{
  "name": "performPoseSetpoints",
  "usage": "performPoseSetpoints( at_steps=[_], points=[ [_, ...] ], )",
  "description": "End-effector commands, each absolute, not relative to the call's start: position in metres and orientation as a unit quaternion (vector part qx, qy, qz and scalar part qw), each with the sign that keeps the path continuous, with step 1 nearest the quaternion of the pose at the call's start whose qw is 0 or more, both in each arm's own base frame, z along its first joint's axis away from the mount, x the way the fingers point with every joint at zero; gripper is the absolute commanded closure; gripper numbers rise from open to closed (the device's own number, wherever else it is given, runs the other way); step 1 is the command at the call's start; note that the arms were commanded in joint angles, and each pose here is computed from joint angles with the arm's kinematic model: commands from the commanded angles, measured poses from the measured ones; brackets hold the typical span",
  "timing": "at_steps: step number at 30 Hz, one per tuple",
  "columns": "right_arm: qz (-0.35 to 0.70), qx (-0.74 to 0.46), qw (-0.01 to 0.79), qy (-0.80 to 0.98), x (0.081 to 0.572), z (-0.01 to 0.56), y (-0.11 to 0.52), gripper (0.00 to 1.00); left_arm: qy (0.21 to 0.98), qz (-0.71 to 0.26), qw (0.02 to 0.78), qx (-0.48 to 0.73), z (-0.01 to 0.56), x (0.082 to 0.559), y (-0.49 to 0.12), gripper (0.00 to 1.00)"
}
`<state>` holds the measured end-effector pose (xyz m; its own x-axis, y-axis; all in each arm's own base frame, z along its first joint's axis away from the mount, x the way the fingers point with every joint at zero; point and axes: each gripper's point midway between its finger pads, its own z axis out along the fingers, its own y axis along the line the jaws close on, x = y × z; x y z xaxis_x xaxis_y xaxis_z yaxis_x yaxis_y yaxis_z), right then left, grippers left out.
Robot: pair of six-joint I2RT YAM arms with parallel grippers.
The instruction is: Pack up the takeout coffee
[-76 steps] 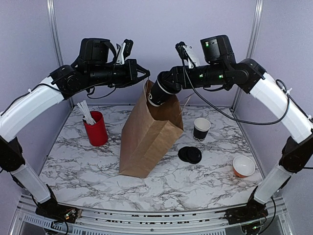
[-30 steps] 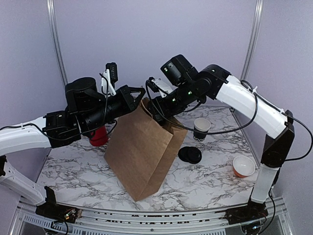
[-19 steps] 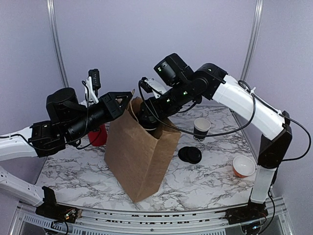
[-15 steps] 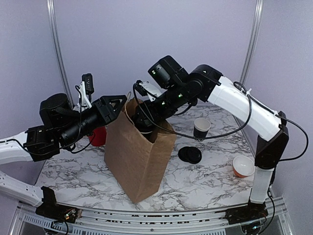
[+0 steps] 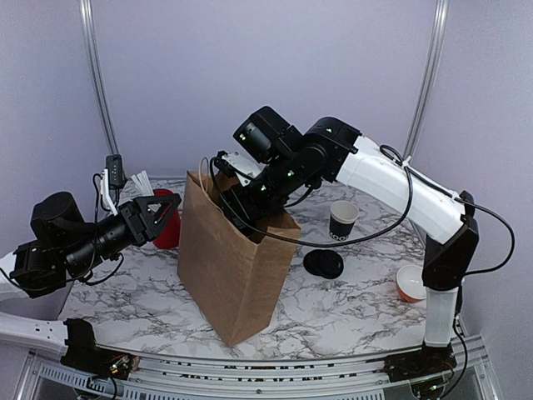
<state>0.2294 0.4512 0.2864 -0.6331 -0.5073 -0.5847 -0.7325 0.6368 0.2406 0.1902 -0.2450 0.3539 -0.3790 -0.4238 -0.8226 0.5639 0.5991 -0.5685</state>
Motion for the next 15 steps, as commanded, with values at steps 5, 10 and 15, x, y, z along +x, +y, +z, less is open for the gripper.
performPoseSetpoints(
  at_steps=[5,10,15],
  points=[
    [0.240,-0.355,0.251,0.868,0.226,0.296,0.457,0.39,0.775,-0.402,0.474,0.110,0.267,0.171,-0.245,0.47],
    [0.238,-0.355,0.253,0.868,0.227,0.296,0.457,0.39,0.831,-0.374,0.400,0.099,0.196,0.164,-0.245,0.62],
    [0.238,-0.355,0.253,0.868,0.225,0.296,0.457,0.39,0.867,-0.351,0.346,0.078,0.143,0.157,-0.240,0.76]
  ],
)
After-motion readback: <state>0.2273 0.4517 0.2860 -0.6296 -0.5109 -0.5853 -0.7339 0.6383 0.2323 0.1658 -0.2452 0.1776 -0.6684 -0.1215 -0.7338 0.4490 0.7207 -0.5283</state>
